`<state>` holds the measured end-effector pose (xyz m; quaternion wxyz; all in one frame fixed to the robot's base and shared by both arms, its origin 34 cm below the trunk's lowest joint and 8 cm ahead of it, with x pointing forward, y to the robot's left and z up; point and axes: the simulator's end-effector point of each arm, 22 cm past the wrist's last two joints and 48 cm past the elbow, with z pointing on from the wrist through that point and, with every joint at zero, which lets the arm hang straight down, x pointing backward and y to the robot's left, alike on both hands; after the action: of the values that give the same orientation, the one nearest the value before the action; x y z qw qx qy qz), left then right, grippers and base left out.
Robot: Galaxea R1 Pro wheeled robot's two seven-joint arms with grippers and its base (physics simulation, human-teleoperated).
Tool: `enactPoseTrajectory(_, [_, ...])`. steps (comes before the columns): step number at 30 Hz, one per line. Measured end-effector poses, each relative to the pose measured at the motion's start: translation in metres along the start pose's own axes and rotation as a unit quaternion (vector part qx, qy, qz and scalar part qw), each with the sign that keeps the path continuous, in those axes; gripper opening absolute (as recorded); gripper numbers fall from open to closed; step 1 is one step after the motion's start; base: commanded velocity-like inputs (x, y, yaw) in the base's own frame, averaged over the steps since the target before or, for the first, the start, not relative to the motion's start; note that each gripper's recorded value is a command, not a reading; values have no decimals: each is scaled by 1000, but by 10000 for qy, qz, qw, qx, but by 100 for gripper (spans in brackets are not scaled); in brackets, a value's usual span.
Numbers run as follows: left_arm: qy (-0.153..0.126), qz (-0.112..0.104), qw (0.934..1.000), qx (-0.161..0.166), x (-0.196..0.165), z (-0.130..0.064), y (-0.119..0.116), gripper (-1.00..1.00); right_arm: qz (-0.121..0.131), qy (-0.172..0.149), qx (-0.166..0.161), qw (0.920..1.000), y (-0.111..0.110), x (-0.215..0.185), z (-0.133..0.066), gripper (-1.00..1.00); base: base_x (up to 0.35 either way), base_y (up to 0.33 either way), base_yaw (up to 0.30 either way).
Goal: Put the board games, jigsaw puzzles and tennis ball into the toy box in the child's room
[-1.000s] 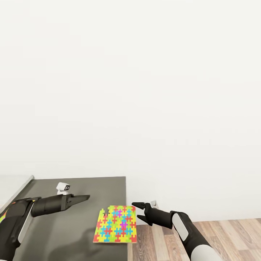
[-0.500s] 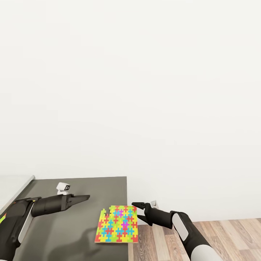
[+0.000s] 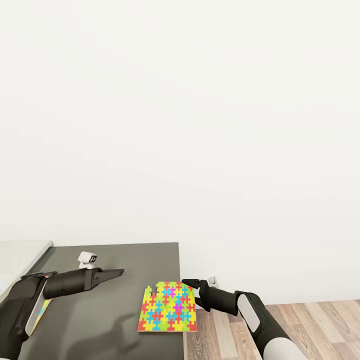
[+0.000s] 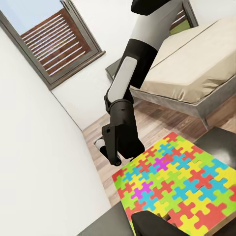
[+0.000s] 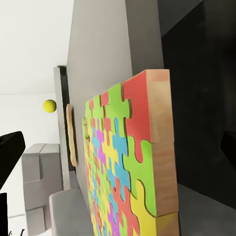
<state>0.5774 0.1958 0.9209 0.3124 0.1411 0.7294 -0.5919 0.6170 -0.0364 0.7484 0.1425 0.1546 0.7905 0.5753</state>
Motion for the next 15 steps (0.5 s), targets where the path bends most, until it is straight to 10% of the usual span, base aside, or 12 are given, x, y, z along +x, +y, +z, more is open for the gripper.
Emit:
enactPoseTrajectory(8, [-2,-1,10000,-1,0,0,0,100,0,0,0,10000,0,0,0,100,-2,4,0])
enactPoseTrajectory(9, [-3,-1,10000,-1,0,0,0,100,0,0,0,10000,0,0,0,-100,0,1,0])
enactPoseTrajectory(15, [-8,0,10000,-7,0,-1,0,100,26,-11,-34,10000,2,-1,0,-100,0,0,0])
